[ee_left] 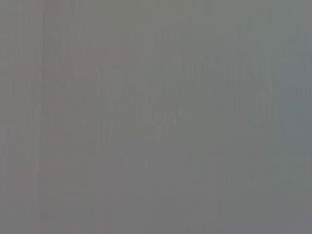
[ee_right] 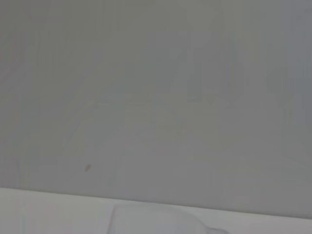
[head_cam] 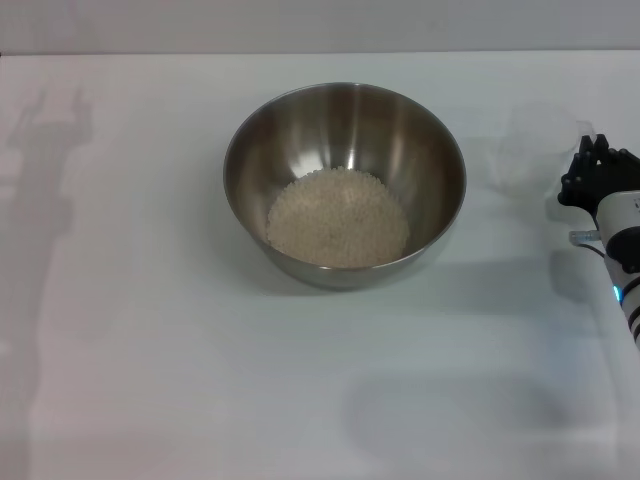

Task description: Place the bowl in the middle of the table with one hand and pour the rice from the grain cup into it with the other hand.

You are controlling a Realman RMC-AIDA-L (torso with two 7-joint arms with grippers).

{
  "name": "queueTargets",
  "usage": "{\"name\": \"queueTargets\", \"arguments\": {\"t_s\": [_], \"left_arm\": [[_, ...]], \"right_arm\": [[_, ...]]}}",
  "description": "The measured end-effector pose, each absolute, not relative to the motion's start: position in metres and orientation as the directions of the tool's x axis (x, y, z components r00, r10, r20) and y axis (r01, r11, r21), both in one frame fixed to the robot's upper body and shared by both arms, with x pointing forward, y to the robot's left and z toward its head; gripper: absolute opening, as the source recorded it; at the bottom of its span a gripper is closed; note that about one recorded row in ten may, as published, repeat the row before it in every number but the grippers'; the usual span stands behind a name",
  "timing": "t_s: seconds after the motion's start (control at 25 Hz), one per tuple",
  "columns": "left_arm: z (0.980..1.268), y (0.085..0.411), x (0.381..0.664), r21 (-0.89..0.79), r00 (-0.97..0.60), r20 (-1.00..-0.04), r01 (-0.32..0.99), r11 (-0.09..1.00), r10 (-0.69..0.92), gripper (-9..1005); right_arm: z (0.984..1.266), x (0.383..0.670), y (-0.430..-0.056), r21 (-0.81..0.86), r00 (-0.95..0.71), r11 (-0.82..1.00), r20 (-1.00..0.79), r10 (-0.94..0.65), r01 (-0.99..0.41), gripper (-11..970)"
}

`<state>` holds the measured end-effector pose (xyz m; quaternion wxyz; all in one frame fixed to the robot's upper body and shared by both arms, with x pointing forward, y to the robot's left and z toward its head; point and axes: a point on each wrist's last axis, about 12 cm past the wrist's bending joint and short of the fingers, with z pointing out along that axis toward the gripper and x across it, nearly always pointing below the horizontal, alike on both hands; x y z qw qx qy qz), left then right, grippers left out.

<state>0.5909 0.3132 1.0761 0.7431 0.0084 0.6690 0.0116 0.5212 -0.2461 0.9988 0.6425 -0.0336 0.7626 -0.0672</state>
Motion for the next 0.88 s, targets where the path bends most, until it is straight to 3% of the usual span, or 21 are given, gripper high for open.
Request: {"name": "queueTargets", "arguments": {"t_s": [0.56, 0.76, 0.88], "left_arm": [[1.076, 0.314, 0.591, 0.028, 0.105, -0.994, -0.008, 1.000, 0.028, 451], [1.077, 0.313, 0.592, 0.029, 0.106, -0.994, -0.004, 1.000, 0.029, 451], [1.077, 0.313, 0.592, 0.029, 0.106, -0.994, -0.004, 1.000, 0.029, 451]], "right_arm": [[0.993, 0.506, -0.243, -0.109, -0.193, 0.993, -0.976, -0.097, 0.048, 174], [0.993, 0.501, -0.241, -0.104, -0.182, 0.993, -0.979, -0.093, 0.054, 371], [0.996, 0.495, -0.236, -0.127, -0.170, 0.990, -0.979, -0.115, 0.060, 600]]}}
